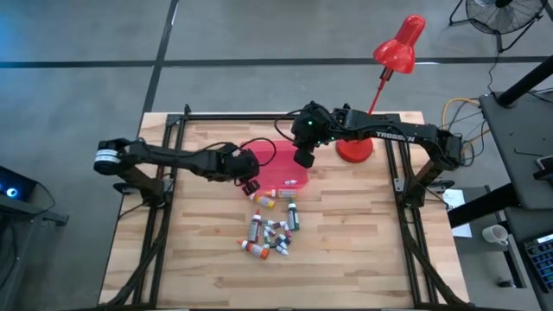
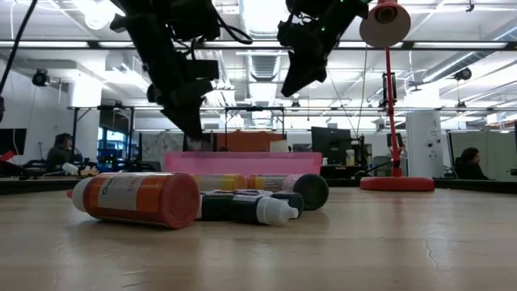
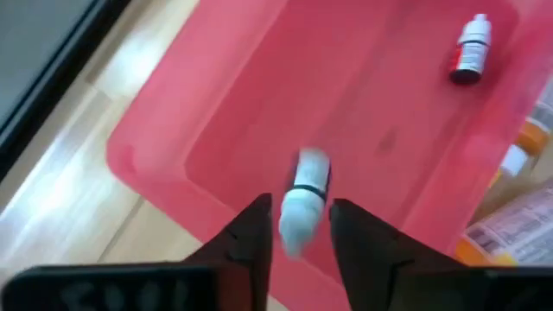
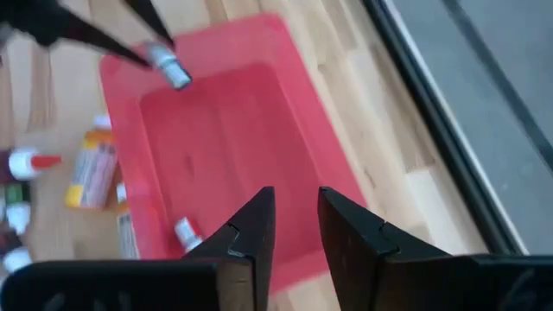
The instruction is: Pick & Place food coloring
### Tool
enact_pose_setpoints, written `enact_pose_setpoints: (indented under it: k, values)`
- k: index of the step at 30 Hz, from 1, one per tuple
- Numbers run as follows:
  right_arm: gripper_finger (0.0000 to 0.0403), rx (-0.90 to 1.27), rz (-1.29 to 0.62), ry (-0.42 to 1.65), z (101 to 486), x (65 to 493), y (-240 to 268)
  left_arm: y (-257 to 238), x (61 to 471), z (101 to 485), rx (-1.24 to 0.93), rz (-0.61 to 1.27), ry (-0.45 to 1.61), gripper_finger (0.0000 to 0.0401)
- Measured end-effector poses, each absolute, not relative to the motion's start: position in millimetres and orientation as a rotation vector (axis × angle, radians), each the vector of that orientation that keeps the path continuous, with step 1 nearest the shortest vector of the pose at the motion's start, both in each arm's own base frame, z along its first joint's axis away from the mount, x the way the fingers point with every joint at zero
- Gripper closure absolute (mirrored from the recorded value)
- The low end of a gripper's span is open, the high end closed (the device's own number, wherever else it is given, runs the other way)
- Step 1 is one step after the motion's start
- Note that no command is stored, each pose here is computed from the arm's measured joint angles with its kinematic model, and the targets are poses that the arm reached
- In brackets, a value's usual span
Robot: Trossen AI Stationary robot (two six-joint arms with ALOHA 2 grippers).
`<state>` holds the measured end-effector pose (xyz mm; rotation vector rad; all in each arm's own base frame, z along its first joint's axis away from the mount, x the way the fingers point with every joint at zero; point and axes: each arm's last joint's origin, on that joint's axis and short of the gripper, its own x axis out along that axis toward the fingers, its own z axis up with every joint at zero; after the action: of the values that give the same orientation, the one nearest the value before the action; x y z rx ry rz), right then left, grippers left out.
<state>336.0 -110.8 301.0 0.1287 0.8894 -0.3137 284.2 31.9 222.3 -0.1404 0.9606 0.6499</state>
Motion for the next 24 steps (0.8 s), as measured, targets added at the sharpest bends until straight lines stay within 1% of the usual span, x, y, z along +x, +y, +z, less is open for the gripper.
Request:
enact_pose_setpoints:
  k: [5,9,13,15,21,24]
  values:
    - [0.0283,0.128,-0.277,0.926,298.7,333.6,-109.0,23.0,281.3,231.6,-0.133,0.64,0.932,0.0261]
    - [0.0256,0.125,-0.228,0.925,298.3,333.8,-107.9,15.6,276.7,250.0,-0.175,0.613,0.869,0.024]
    - [0.0235,0.107,-0.155,0.933,294.9,334.8,-103.0,7.7,268.5,263.2,-0.224,0.563,0.834,0.0237]
    - [0.0227,0.101,-0.124,0.935,292.9,336.6,-99.8,3.7,263.0,266.4,-0.249,0.535,0.848,0.0236]
    - [0.022,0.067,-0.069,0.933,290.2,344.7,-80.5,-10.2,246.1,264.7,-0.276,0.507,0.97,0.0236]
    - [0.0224,0.045,-0.108,0.889,293.3,350.6,-72.5,-20.1,239.8,260.2,-0.236,0.482,1.035,0.0236]
